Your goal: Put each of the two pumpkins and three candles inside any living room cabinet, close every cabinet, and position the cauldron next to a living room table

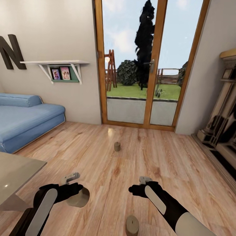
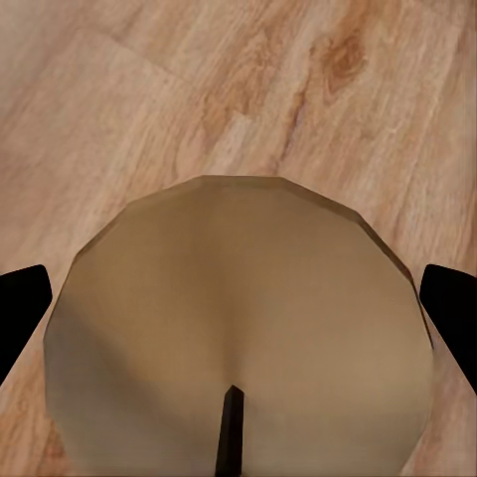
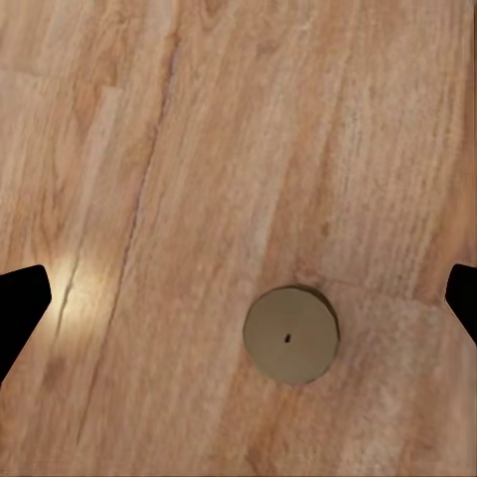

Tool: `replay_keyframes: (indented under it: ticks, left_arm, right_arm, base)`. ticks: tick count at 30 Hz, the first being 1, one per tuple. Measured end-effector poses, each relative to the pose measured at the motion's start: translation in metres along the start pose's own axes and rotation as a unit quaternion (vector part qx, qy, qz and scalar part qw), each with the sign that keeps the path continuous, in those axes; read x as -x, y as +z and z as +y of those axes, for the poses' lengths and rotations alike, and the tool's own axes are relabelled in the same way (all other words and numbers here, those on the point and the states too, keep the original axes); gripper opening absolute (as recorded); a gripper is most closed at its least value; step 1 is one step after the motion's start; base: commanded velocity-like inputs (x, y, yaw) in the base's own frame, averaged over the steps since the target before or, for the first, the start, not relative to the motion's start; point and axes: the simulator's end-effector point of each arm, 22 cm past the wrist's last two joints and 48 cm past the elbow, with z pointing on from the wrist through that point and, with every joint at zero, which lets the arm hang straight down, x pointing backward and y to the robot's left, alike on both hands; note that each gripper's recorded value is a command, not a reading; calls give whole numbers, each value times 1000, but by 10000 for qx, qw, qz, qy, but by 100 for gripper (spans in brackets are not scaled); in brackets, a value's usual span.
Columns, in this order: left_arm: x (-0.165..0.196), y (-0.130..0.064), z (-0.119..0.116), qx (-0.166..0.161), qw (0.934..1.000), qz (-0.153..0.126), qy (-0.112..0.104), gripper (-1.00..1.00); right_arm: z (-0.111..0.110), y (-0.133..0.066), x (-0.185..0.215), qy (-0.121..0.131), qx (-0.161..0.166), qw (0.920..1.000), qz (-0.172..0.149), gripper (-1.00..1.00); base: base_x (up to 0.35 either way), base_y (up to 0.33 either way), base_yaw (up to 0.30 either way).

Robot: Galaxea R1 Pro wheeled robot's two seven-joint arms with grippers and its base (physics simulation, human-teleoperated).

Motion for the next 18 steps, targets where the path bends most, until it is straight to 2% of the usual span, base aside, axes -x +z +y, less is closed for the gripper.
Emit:
replay_keyframes:
  ticks: [4,10,14,15,18]
  left_arm:
    - [-7,6,2,-8,10000,2,4,-100]
    - [-16,14,6,-19,10000,-7,-11,-100]
    - [-27,18,-6,-424,9987,119,-254,-100]
    - [-30,18,-12,-613,9973,178,-374,-100]
    - [-33,20,-13,-812,9949,284,-519,-100]
  right_arm:
    - [2,7,-1,64,35,9999,-144,100]
    - [19,16,-9,95,169,9996,-209,100]
    - [22,23,-15,77,184,9996,-218,100]
    - [22,24,-17,68,187,9996,-220,100]
    - [21,29,-22,71,188,9996,-176,100]
  base:
    - [8,-7,0]
    - [1,-1,0]
    - [0,0,0]
    - [0,0,0]
    - [0,0,0]
